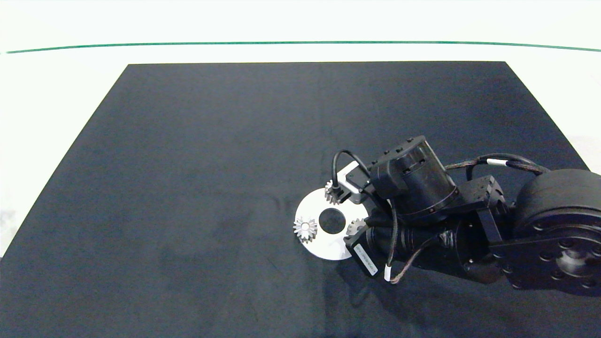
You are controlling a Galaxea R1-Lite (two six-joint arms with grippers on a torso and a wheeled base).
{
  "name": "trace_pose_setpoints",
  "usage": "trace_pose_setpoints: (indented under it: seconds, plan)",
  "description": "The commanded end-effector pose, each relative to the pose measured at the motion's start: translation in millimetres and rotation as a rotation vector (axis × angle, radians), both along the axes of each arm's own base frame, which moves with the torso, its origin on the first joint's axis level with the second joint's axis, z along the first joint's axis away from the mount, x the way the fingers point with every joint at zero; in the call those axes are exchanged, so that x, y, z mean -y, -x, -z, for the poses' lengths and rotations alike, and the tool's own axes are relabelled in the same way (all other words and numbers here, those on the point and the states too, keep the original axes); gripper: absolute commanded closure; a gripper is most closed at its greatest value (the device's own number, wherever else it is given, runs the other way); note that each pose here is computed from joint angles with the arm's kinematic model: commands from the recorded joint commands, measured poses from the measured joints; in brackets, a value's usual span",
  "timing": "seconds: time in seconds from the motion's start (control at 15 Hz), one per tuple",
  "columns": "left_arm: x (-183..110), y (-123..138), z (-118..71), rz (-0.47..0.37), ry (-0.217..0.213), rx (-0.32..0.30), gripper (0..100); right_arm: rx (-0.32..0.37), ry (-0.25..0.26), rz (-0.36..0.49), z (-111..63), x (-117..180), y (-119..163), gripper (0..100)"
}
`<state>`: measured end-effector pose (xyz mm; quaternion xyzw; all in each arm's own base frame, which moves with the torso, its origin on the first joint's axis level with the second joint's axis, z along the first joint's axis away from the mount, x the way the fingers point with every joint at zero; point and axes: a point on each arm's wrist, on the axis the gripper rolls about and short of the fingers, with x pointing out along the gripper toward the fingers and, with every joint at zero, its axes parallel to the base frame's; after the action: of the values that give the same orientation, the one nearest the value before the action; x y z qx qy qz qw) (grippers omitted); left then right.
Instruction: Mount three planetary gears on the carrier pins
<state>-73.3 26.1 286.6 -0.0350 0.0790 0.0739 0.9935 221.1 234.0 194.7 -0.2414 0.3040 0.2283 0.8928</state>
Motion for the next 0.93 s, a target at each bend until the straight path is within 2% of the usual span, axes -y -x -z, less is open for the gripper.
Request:
trace_pose_setpoints:
  seconds: [0.07, 0.93]
  plan:
    - [-0.6, 1.6, 0.7, -0.001, -0.002, -0.008, 0, -0.007, 0.010, 0.003, 3.4, -1.2, -1.5, 96]
    - [-1.0, 2.2, -0.9, 0.002, 0.000, -0.003, 0, -0.001, 0.003, 0.006, -0.2, 2.1, 0.1, 96]
